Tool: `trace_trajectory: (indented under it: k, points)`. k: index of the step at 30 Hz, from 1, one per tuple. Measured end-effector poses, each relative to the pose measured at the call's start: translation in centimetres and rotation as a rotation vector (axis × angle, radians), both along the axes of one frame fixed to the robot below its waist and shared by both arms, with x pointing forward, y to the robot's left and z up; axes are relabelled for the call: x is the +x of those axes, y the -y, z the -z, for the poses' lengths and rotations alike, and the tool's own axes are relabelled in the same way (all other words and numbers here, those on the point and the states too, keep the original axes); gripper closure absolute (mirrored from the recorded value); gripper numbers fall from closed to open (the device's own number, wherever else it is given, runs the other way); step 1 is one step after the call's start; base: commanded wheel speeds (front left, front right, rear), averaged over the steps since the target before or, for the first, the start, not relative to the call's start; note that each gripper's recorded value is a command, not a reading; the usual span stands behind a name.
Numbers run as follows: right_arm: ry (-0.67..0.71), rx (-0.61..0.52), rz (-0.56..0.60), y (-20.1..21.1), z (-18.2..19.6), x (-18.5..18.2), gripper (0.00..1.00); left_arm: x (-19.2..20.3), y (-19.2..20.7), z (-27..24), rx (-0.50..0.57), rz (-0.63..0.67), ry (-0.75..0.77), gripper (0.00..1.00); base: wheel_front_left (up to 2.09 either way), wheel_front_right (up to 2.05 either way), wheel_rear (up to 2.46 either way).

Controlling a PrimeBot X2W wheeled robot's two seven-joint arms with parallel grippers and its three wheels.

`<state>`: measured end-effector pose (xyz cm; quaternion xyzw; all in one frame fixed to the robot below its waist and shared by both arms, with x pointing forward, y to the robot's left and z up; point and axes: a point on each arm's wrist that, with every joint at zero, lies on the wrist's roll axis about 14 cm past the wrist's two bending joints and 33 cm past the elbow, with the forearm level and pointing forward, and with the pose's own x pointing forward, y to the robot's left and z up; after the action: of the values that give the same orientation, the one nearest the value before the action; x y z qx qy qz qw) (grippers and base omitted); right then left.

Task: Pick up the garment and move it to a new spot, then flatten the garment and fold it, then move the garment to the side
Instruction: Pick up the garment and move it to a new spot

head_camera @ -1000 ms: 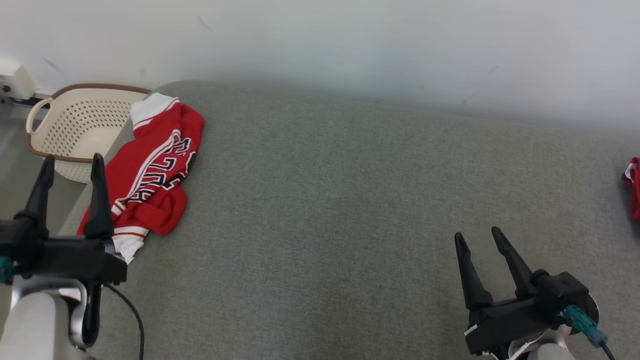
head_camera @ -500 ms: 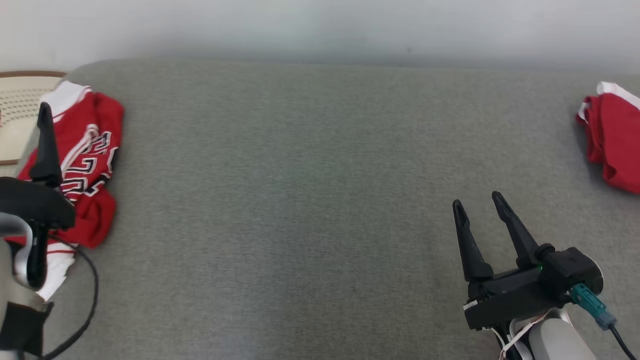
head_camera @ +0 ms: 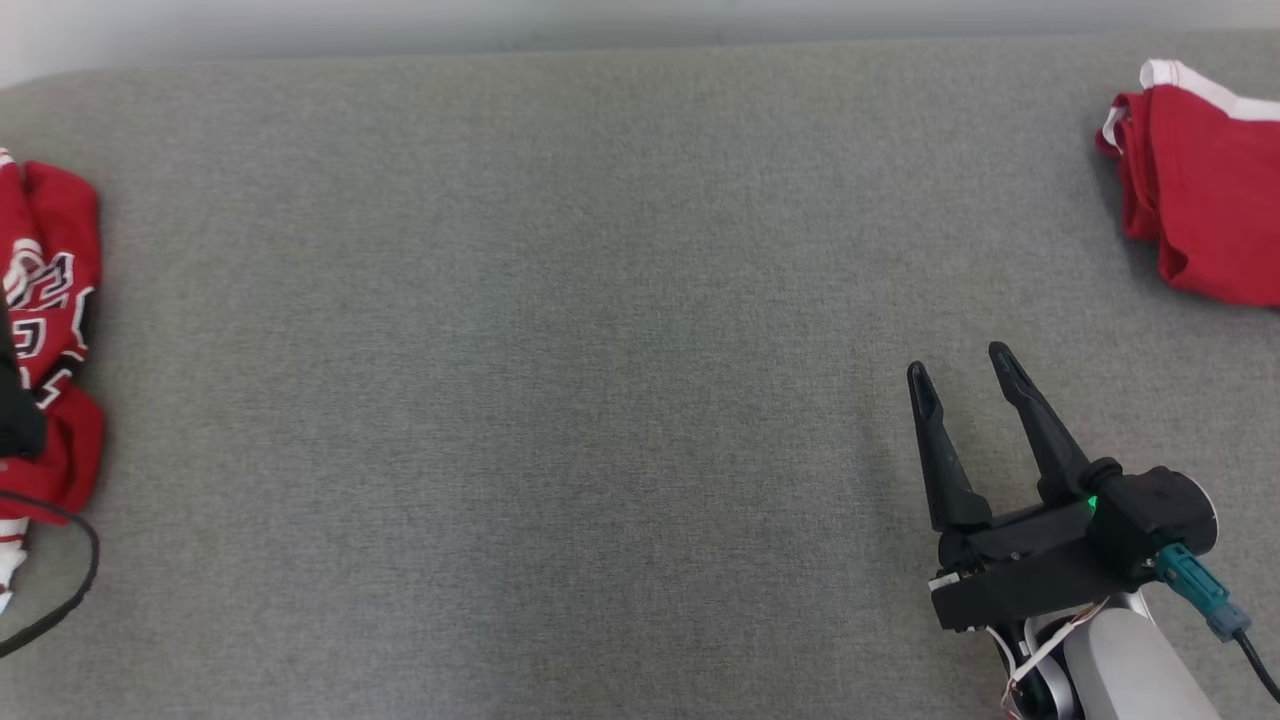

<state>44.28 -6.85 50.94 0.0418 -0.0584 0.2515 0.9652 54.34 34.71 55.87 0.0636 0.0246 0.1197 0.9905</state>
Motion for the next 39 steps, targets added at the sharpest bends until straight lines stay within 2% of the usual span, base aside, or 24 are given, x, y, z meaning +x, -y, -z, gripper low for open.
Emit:
trace_trajectory:
  k: [6,14,18,25,26,27,28,34,39]
  points:
    - [-0.025,-0.007,0.020,0.8,1.1,0.6,0.00,0.6,-0.5,5.4,-0.009,-0.022,-0.180,0.00,0.00,0.00,0.00]
    - [-0.049,-0.019,0.037,1.6,2.3,0.9,0.00,0.3,-1.8,9.1,-0.026,-0.068,-0.304,0.00,0.00,0.00,0.00]
    - [-0.053,-0.023,0.037,1.7,2.5,1.0,0.00,-0.8,-2.2,11.6,-0.073,-0.095,-0.409,0.00,0.00,0.00,0.00]
    - [-0.057,-0.029,0.036,1.8,2.6,1.2,0.00,-1.6,-1.6,13.9,-0.135,-0.099,-0.489,0.00,0.00,0.00,0.00]
    - [-0.056,-0.029,0.036,1.9,2.6,1.2,0.00,-1.7,-1.6,14.0,-0.139,-0.099,-0.492,0.18,0.00,0.00,0.00]
    - [-0.057,-0.033,0.035,1.9,2.6,1.2,0.00,-1.6,-1.5,14.0,-0.137,-0.097,-0.493,0.70,0.00,0.00,0.00]
    - [-0.056,-0.035,0.035,2.0,2.6,1.3,0.00,-1.5,-1.4,14.0,-0.135,-0.091,-0.488,1.00,0.00,0.00,0.00]
    - [-0.052,-0.034,0.030,1.8,2.3,1.3,0.00,-0.4,-0.9,12.0,-0.093,-0.054,-0.387,1.00,0.00,0.00,0.00]
    - [-0.043,-0.029,0.025,1.5,1.8,1.1,0.00,1.1,-0.4,8.0,-0.049,-0.019,-0.245,1.00,0.00,0.00,0.00]
